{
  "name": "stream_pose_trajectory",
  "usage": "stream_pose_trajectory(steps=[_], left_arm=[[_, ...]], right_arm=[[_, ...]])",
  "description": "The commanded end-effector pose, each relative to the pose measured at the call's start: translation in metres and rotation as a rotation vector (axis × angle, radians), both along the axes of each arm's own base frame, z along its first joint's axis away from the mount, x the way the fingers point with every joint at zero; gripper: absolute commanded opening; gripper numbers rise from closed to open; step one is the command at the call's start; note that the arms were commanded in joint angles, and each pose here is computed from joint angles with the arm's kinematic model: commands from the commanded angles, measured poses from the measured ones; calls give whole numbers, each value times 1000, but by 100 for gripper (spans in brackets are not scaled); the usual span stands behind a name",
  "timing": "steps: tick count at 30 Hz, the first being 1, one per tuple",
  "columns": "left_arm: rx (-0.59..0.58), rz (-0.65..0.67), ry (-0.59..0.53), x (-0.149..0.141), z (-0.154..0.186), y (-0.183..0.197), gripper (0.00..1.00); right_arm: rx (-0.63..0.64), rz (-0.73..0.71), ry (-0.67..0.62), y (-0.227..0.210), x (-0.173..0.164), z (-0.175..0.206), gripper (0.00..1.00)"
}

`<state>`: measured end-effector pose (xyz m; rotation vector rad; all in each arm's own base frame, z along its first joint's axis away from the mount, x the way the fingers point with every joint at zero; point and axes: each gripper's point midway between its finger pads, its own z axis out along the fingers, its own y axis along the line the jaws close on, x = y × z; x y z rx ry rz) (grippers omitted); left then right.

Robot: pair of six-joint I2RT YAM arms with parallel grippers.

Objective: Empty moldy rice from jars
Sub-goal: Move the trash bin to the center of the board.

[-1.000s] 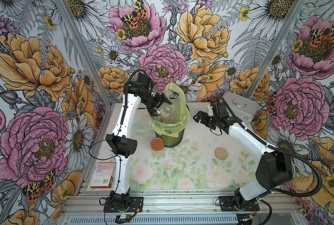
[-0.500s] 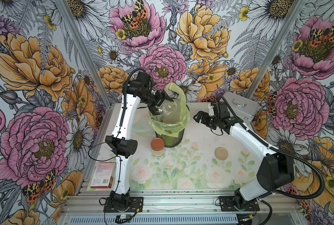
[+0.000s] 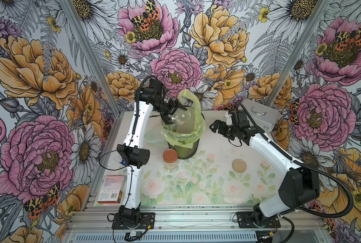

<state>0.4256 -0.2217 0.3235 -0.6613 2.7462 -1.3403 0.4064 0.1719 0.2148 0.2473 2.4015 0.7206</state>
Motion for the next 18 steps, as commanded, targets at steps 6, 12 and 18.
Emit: stream_pose_trajectory(steps=[6, 12, 18], left_arm=[[-73, -38, -94, -33, 39, -12, 0], [-53, -62, -26, -46, 18, -16, 0], [-146, 1, -196, -3, 72, -13, 0]], right_arm=[[-11, 1, -9, -5, -10, 0, 100], [-11, 4, -9, -5, -11, 0, 100], [-7, 5, -10, -5, -12, 1, 100]])
